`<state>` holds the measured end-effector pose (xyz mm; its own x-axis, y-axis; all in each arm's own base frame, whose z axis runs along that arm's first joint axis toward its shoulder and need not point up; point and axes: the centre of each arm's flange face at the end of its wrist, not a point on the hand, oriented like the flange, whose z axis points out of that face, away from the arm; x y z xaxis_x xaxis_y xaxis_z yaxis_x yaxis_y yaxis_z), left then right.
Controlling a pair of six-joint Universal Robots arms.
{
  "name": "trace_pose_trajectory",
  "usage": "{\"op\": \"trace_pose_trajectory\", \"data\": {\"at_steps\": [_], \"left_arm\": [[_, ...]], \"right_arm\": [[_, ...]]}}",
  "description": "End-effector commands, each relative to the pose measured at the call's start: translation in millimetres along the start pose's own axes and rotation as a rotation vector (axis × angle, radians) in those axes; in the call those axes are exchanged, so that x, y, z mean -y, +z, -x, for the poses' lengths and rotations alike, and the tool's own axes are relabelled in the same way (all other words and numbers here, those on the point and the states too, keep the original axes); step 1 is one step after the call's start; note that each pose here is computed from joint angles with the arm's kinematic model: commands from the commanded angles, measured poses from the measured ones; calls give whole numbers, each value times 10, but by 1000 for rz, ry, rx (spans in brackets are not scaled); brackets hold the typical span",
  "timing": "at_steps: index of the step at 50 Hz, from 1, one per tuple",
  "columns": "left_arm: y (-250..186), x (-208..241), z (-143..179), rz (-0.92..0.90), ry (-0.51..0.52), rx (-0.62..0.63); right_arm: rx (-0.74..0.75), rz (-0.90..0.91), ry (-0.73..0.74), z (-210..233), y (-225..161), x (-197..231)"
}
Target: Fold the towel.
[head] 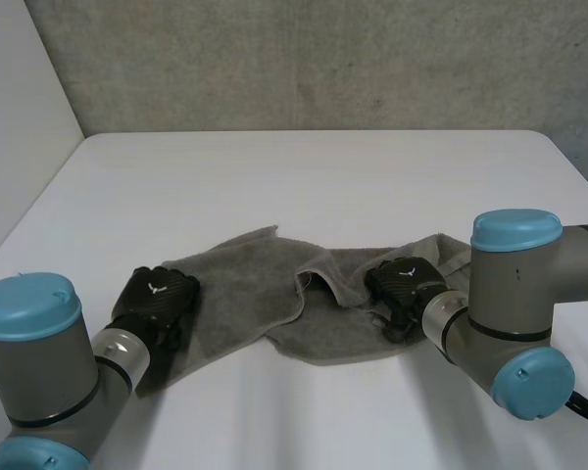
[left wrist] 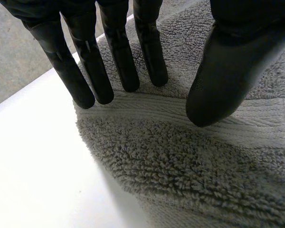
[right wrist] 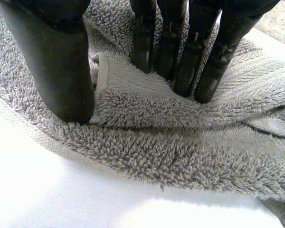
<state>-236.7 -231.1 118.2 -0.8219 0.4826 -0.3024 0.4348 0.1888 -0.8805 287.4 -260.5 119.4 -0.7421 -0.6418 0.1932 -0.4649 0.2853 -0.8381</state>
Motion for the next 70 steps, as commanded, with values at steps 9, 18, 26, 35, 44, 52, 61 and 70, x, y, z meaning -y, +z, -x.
{"op": "trace_pose_trajectory", "data": {"at_steps": [9,18,26,35,44,52,61,70], "left_arm": [[-334,82,13,57,10,-34],[-494,32,-23,107,132,-63],[-376,-29,14,80,233,-27],[-308,-43,36,61,233,-10],[-268,-76,73,67,227,6],[-249,-119,56,79,227,-3],[-233,-122,73,79,224,3],[-233,-125,84,81,224,5]], "right_arm": [[-1,-4,0,-3,-11,14],[0,-6,-1,-2,-25,20],[1,-3,0,1,-27,11],[1,-1,0,2,-25,6],[2,0,0,4,-26,2],[4,3,0,12,-26,-7],[4,3,-5,13,-30,-6],[12,1,-23,58,-40,-5]]}}
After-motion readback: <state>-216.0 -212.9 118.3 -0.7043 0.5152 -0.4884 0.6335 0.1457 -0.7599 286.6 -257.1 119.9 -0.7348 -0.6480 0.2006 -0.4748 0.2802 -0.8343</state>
